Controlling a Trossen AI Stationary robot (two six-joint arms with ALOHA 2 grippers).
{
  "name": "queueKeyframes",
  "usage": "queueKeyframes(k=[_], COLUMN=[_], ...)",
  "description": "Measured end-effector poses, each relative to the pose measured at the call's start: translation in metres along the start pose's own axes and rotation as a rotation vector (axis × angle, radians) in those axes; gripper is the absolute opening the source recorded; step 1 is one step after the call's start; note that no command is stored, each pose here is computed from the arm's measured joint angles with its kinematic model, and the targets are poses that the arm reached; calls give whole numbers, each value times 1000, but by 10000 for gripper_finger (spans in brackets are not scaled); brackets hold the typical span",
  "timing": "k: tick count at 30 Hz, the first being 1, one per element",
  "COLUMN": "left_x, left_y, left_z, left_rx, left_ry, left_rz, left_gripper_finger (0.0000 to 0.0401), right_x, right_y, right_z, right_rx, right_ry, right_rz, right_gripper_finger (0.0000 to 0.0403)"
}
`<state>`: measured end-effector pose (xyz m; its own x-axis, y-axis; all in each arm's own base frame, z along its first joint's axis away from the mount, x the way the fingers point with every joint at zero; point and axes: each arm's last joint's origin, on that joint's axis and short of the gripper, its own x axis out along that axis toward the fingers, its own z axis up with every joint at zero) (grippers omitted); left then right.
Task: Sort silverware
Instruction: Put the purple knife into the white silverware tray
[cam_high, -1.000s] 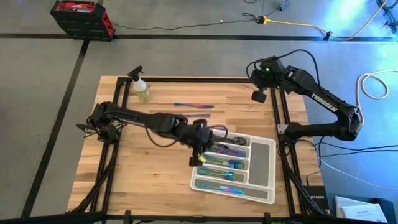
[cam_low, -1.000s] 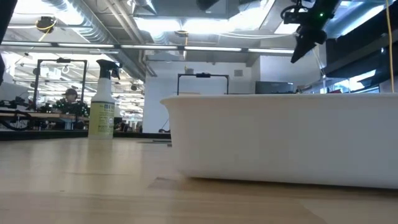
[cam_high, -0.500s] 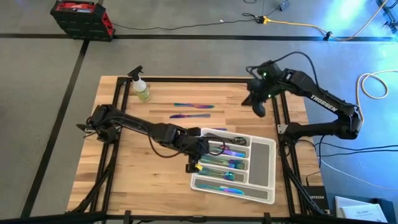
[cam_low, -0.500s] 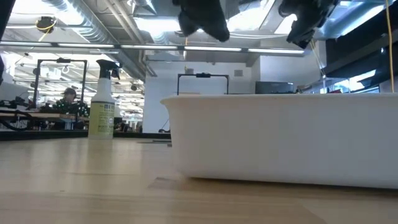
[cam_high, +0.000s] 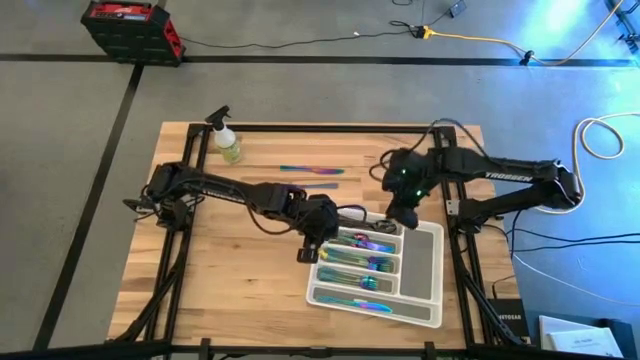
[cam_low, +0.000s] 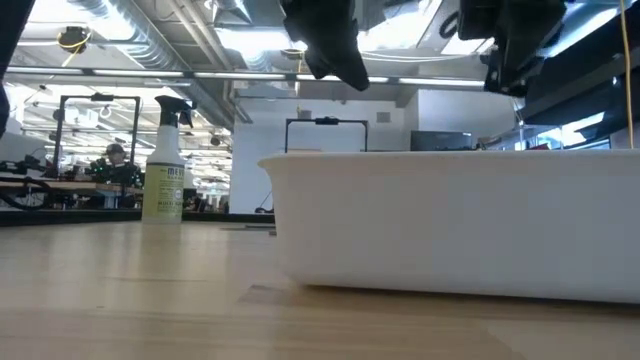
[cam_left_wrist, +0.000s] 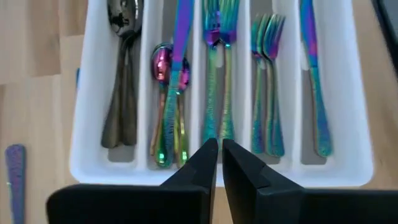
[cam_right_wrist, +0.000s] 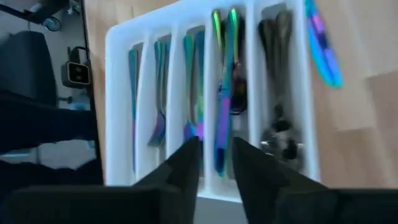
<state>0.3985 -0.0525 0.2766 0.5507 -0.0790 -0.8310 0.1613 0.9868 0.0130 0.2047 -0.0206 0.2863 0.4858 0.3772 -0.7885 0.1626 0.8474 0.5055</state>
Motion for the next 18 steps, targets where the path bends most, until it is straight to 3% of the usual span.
queueKeyframes(k=[6,18], left_x=[0,29], left_y=[19,43], left_z=[-1,-18], left_rx=[-12,-208], left_ry=[2,-11], left_rz=[29,59], left_gripper_finger=[9,9], right_x=[38,77], right_y=[6,-19], right_z=[-15,-49], right_rx=[-28,26], right_ry=[24,118], right_rz=[94,100], right_gripper_finger=[143,149])
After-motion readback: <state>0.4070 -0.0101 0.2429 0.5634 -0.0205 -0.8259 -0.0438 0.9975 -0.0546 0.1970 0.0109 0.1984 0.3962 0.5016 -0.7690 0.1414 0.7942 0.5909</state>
